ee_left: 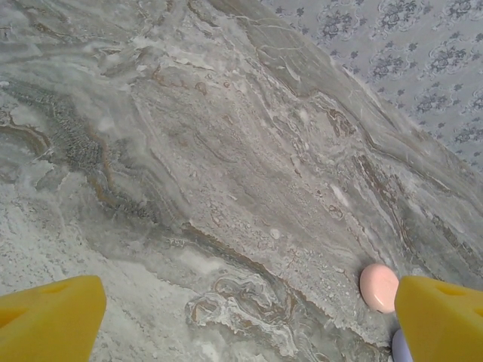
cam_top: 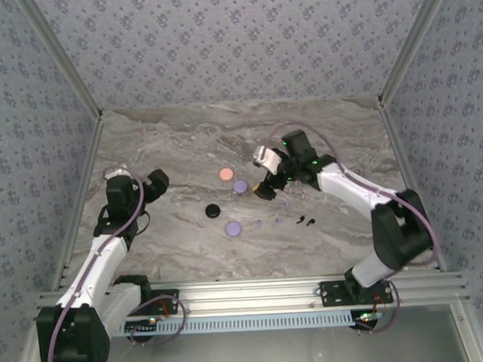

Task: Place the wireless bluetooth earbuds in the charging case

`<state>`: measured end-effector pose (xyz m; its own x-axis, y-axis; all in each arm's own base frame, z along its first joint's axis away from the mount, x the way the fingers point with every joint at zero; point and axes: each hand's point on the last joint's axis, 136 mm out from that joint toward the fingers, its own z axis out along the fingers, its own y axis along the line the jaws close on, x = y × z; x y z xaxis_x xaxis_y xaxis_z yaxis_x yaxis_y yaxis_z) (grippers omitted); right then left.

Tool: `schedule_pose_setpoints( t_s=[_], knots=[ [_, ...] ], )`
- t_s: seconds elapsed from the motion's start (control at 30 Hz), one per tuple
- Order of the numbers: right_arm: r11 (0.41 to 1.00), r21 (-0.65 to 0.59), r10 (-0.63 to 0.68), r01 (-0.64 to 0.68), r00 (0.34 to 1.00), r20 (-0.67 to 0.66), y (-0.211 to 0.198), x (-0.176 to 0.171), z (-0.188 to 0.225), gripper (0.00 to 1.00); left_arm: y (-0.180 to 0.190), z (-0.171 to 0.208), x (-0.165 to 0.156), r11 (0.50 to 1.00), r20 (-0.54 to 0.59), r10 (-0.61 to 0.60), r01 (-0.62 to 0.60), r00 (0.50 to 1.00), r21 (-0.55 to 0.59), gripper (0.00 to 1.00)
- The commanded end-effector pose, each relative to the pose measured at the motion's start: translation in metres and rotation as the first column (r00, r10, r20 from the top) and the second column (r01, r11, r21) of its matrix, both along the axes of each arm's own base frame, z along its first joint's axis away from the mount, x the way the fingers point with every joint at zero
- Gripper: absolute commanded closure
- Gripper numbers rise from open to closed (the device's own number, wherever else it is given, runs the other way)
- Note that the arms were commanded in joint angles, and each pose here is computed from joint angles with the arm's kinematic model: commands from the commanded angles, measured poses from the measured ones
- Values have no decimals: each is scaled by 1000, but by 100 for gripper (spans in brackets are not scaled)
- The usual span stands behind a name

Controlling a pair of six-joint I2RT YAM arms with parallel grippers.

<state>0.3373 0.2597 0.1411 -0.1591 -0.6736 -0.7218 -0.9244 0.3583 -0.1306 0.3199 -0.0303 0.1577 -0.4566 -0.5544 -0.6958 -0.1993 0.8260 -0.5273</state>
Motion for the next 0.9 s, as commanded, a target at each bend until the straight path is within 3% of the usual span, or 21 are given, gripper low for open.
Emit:
schedule_pose_setpoints(
  t_s=[0.0,0.23,0.57,0.87],
  knots=[
    [966,-162,203,-200,979,3,11,-6,-18,0,-2,-4,-2,1000,-23,7,-7,1000,-23,2],
    [888,-332,323,-318,945,-40,36,17,-59,0,1,-4,-2,1000,-23,26,-26,999,-11,2],
    [847,-373,359,-379,925,-126,53,27,-103,1,3,-3,-4,999,-28,34,-34,999,13,1],
    [838,-391,325,-380,924,-201,54,31,-123,25,3,0,-4,999,-27,35,-34,999,20,1]
  ],
)
